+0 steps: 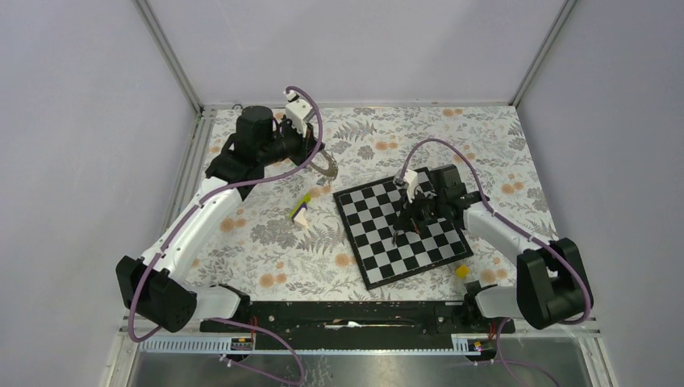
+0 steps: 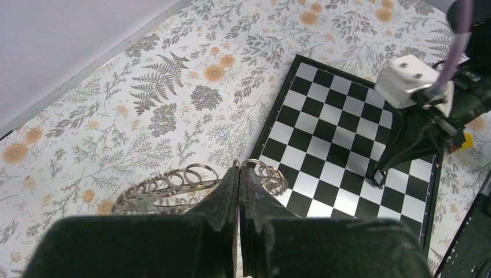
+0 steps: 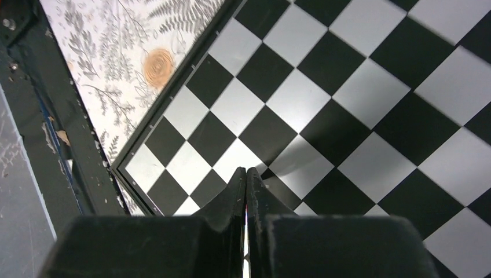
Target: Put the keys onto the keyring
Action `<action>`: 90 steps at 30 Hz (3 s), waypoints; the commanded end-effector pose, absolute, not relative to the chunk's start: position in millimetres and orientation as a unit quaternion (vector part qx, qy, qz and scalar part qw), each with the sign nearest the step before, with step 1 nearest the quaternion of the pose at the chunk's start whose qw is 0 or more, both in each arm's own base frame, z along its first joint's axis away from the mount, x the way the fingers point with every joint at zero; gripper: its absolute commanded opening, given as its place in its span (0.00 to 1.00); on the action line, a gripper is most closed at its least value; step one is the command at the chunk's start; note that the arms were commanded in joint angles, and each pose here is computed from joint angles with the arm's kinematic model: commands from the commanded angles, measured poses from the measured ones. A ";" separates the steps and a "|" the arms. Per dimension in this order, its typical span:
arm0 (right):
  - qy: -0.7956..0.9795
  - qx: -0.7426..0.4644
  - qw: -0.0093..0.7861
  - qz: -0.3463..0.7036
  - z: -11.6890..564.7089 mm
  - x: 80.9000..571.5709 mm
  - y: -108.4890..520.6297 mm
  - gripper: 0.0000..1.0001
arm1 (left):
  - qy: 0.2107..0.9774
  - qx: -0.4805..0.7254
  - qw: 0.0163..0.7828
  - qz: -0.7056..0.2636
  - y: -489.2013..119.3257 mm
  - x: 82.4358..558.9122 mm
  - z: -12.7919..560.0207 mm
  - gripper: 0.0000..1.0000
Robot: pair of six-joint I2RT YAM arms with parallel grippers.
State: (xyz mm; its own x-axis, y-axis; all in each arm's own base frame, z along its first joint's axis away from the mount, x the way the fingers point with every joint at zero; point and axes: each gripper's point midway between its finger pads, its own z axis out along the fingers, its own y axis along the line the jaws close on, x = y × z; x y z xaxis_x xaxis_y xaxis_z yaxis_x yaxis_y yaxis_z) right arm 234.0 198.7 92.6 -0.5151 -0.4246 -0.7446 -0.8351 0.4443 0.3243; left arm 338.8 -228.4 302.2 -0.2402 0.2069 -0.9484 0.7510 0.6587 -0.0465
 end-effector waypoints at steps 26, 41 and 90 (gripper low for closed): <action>0.831 -0.454 0.212 0.242 51.2 238.9 156.0 0.25 | 0.701 0.361 0.543 -0.290 -243.0 330.6 329.0 0.00; 0.817 -0.492 0.179 0.240 59.5 252.1 159.5 0.42 | 0.698 0.370 0.541 -0.291 -243.5 328.1 327.3 0.00; 0.821 -0.514 0.224 0.103 117.8 276.8 149.8 0.00 | 0.715 0.334 0.568 -0.236 -224.6 343.5 336.0 0.00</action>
